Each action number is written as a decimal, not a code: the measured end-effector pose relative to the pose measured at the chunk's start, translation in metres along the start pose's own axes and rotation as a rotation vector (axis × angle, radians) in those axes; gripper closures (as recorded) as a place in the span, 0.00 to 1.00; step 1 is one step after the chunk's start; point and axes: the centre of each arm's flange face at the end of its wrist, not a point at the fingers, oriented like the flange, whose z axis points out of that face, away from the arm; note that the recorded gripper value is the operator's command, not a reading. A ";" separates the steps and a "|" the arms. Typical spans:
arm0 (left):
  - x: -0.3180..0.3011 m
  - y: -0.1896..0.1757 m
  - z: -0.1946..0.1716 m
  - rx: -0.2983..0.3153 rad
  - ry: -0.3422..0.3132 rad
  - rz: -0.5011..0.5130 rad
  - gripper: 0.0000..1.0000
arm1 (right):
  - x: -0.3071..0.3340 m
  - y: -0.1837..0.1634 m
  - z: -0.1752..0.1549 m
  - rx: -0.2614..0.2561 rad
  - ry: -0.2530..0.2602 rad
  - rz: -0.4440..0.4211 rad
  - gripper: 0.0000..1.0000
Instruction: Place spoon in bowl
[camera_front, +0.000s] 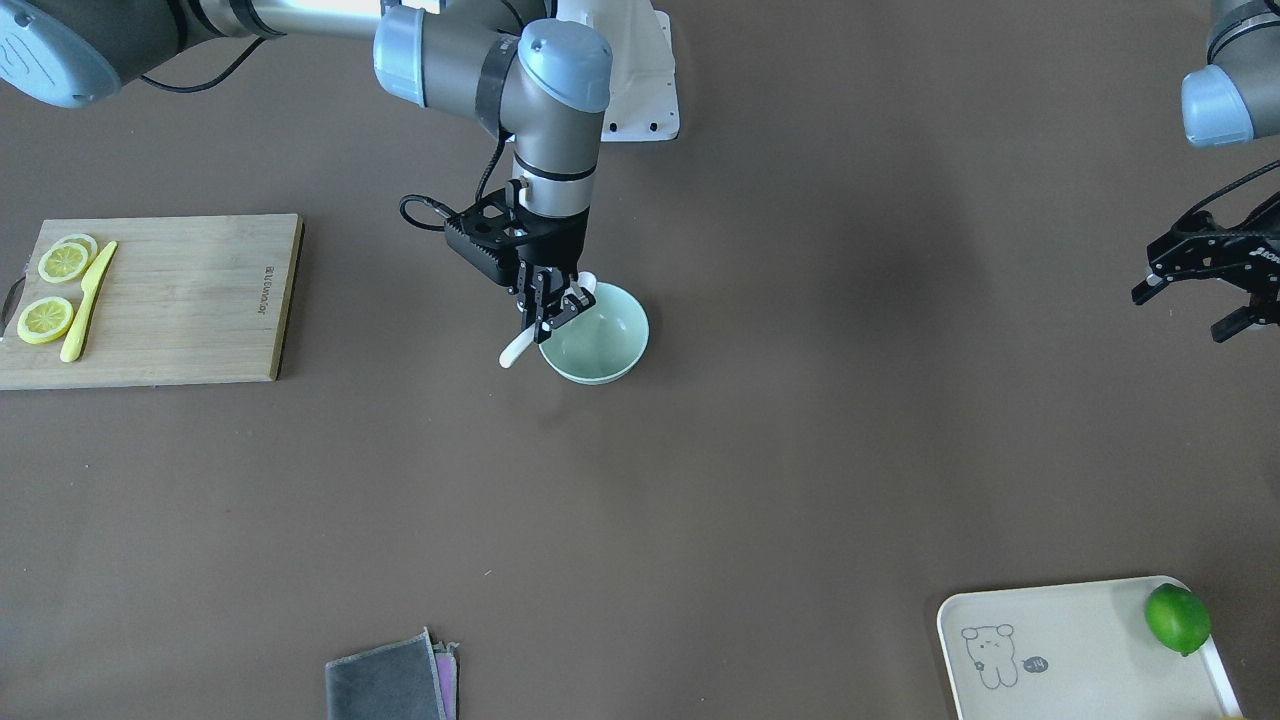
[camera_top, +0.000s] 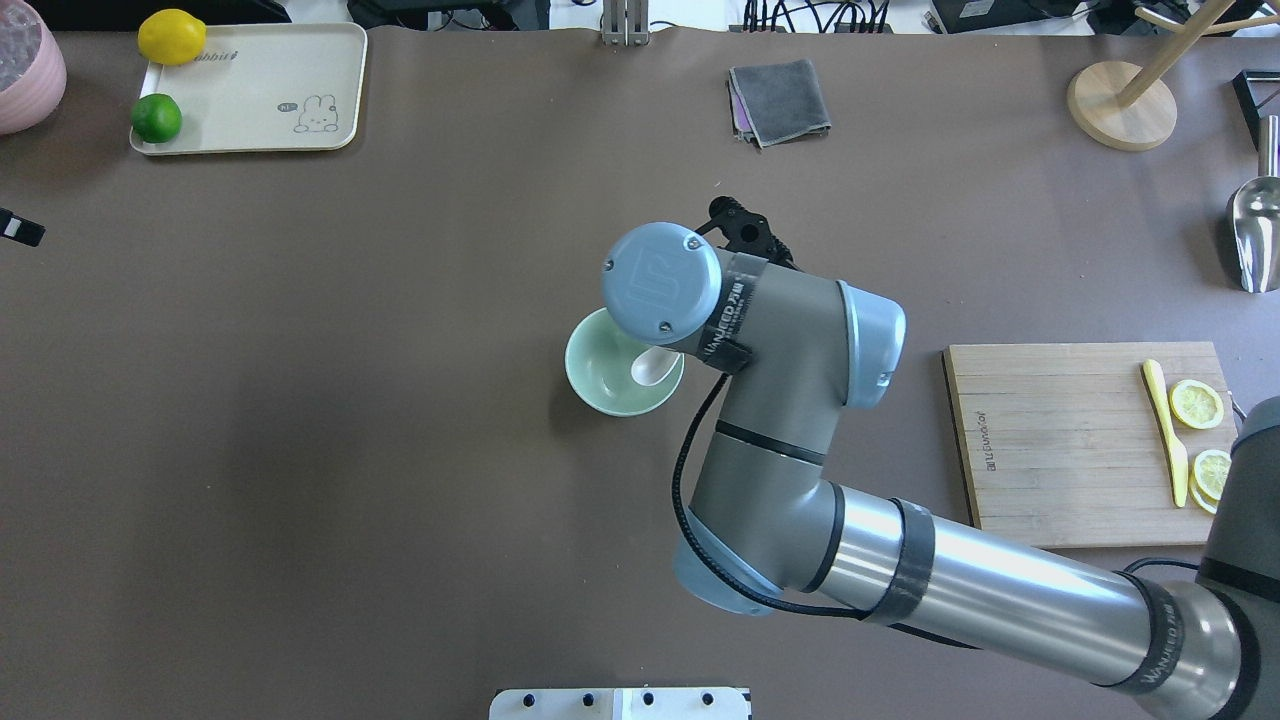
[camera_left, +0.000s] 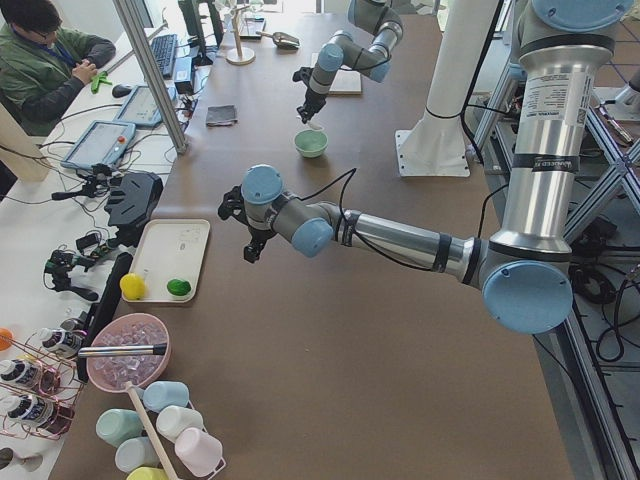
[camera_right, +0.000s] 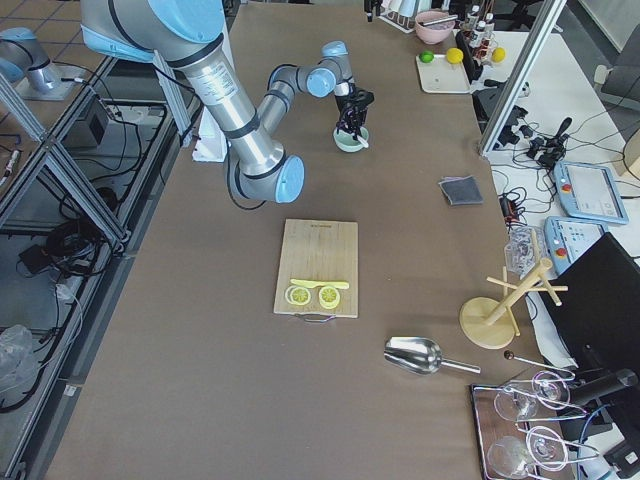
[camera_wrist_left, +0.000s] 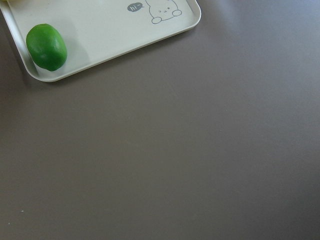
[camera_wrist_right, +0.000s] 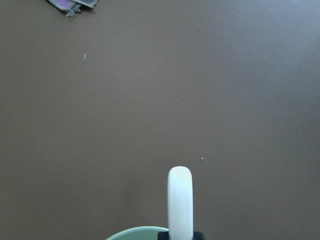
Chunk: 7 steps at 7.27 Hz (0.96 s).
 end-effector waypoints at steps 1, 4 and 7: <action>-0.001 0.000 0.001 -0.001 0.000 -0.001 0.02 | -0.002 0.004 0.000 0.003 0.002 -0.016 0.00; 0.000 0.000 0.001 0.000 0.002 0.001 0.02 | -0.001 -0.001 -0.025 -0.003 -0.017 -0.095 0.00; -0.005 -0.001 -0.006 0.004 -0.009 -0.011 0.02 | 0.031 -0.087 -0.052 -0.042 -0.006 -0.294 0.00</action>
